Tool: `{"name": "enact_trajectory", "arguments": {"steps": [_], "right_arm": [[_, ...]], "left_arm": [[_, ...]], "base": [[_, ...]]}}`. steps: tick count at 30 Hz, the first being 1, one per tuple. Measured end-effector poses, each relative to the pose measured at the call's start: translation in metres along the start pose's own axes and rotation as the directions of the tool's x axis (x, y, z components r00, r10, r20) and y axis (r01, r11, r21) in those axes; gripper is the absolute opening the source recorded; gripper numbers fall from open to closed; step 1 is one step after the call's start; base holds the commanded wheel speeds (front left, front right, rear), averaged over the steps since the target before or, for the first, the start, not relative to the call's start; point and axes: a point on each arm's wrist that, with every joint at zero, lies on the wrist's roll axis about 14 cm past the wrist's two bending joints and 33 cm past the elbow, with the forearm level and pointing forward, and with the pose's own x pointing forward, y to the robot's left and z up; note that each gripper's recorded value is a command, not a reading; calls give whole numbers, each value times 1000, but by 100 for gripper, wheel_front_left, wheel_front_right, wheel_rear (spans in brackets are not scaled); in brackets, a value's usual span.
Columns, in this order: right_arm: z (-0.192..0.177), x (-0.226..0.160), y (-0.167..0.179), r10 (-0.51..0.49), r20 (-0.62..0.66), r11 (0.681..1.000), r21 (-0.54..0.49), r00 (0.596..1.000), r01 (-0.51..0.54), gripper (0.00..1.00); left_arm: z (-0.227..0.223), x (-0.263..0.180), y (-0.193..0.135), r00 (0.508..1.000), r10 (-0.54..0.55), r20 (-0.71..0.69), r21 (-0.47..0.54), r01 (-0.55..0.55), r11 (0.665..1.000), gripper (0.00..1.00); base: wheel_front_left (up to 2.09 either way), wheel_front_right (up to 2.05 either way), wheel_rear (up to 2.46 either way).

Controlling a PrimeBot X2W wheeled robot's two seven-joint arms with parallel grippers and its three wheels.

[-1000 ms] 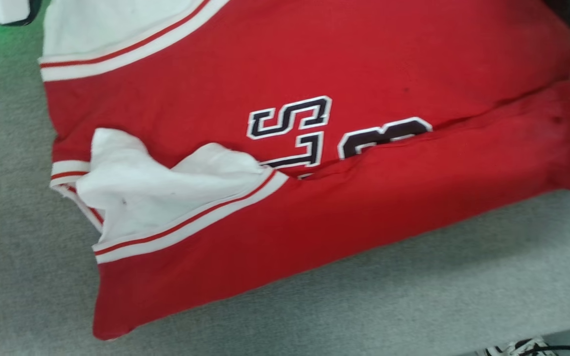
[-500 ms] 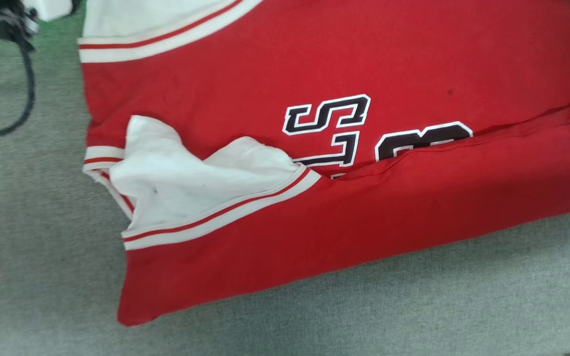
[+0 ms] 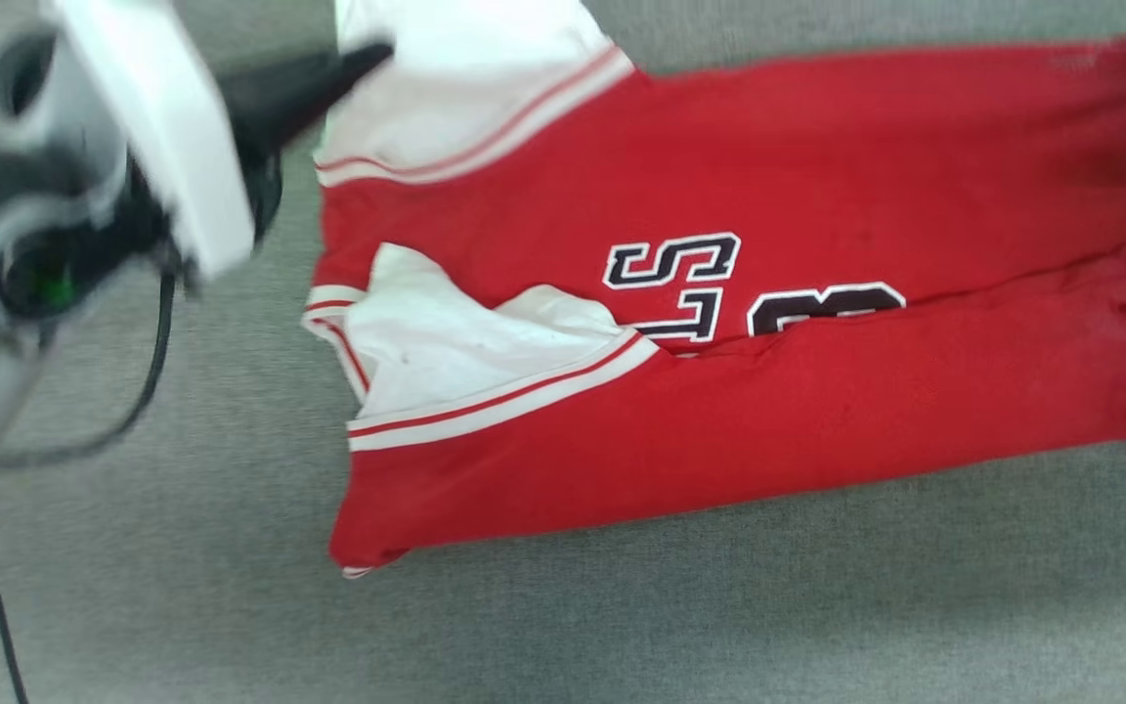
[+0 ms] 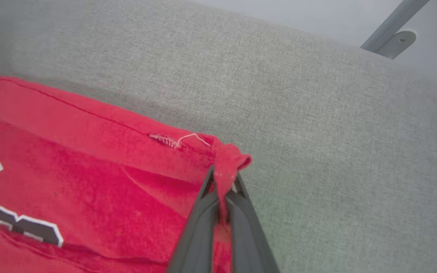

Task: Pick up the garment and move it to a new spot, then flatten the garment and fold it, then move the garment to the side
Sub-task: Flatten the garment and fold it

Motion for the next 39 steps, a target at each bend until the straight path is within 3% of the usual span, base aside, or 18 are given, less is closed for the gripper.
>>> {"name": "enact_trajectory", "arguments": {"steps": [6,12,20,26,27,28,29,30,31,32,33,39], "right_arm": [[-19,-31,8,19,32,1000,13,999,-20,0],[-44,-47,14,33,58,998,58,998,-36,0],[-88,-51,12,13,36,991,131,999,-17,0],[-109,-39,14,-1,11,987,161,1000,-1,0],[-109,-37,14,-3,13,987,162,1000,1,11],[-109,-37,14,-3,13,987,162,1000,1,34],[-107,-35,14,-8,20,987,158,1000,4,43],[-107,-35,14,-10,23,988,155,1000,6,78],[-107,-34,16,-6,25,988,154,1000,2,100],[-106,-34,19,4,26,988,156,1000,-8,100],[-106,-35,20,12,29,985,169,1000,-17,100],[-107,-47,16,25,-8,985,171,1000,-23,100]], "left_arm": [[-38,-47,-20,999,3,45,-19,-2,1000,0],[-85,-76,-39,997,1,76,-111,8,994,0],[-144,-82,-45,999,23,40,-264,-12,965,0],[-178,-66,-38,999,46,-22,-309,-50,950,0],[-179,-63,-36,999,51,-19,-315,-54,948,2],[-179,-63,-36,999,51,-19,-315,-54,948,18],[-178,-60,-35,999,51,-12,-313,-53,948,30],[-176,-59,-33,998,55,-6,-306,-55,950,38],[-175,-57,-31,998,61,5,-305,-56,951,50],[-175,-56,-31,998,61,11,-303,-55,951,80],[-173,-56,-30,998,66,22,-302,-56,952,98],[-170,-63,-26,991,107,77,-296,-80,952,100]], "base": [[0,0,0],[0,0,0],[0,0,0],[0,0,0],[0,0,0],[0,0,0],[0,0,0],[0,0,0],[0,0,0],[0,0,0],[0,0,0],[0,0,0]]}}
